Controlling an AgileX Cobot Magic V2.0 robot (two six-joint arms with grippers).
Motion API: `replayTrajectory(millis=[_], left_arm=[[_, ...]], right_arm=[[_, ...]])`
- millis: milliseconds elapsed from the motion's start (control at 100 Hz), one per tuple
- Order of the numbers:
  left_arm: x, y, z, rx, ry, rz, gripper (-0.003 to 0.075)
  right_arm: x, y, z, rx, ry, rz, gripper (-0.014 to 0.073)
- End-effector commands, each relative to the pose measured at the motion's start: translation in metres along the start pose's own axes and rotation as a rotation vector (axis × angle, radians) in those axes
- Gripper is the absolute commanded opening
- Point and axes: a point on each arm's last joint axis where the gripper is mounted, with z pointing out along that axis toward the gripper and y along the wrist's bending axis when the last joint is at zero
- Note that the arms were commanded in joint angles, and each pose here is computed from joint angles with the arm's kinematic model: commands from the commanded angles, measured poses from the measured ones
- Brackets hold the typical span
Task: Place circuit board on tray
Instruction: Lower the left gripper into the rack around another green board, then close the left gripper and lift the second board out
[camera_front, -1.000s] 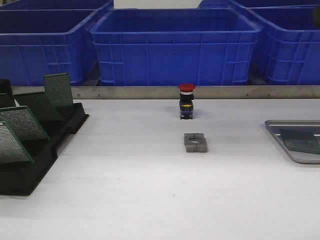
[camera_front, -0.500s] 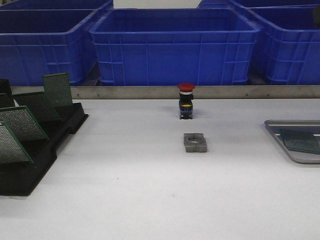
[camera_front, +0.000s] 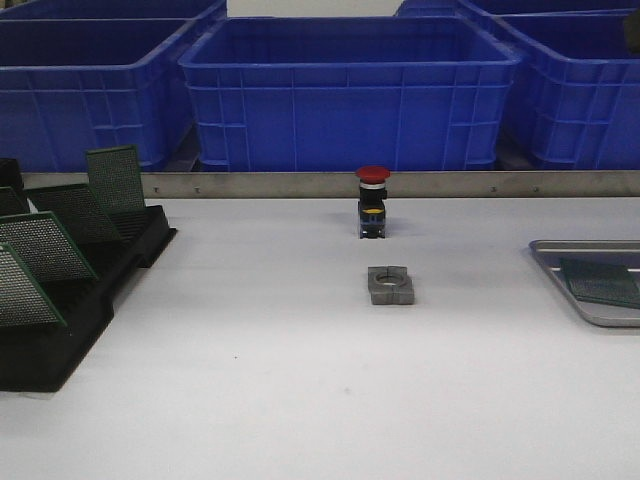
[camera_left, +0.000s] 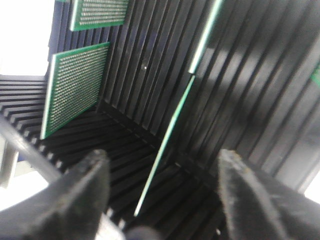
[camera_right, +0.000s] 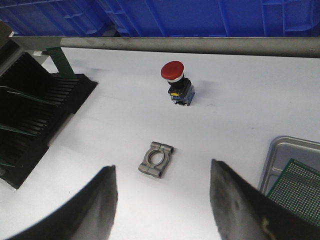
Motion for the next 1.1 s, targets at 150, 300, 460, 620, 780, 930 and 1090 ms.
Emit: replayTrajectory(millis=[150, 300, 460, 620, 780, 930, 1090], left_arm=[[-0.003, 0.014, -0.002, -0.081, -0.019, -0.012, 0.0253], [-0.004, 0.016, -0.002, -0.103, -0.023, -0.012, 0.013], [-0.004, 0.017, -0.007, -0.117, -0.022, 0.006, 0.0034], [-0.006, 0.021, -0.028, -0.183, -0.034, 0.042, -0.002], [-0.01, 0.026, -0.061, -0.282, -0.069, 0.046, -0.002], [-0.014, 0.023, -0.092, -0.335, -0.125, -0.005, -0.002], [-0.022, 0.015, -0.119, -0.322, -0.265, -0.186, -0.002]], right_arm=[[-0.011, 0.006, -0.007, -0.017, -0.064, -0.008, 0.0431], [-0.011, 0.006, -0.007, -0.013, -0.065, -0.007, 0.0431], [-0.012, 0.005, -0.007, -0.009, -0.066, -0.007, 0.0431], [-0.012, 0.004, -0.007, 0.004, -0.069, -0.007, 0.0431], [-0.012, 0.004, -0.007, 0.007, -0.07, -0.007, 0.0431], [-0.012, 0.004, -0.007, 0.002, -0.069, -0.007, 0.0431], [-0.011, 0.006, -0.007, -0.02, -0.063, -0.008, 0.0431]])
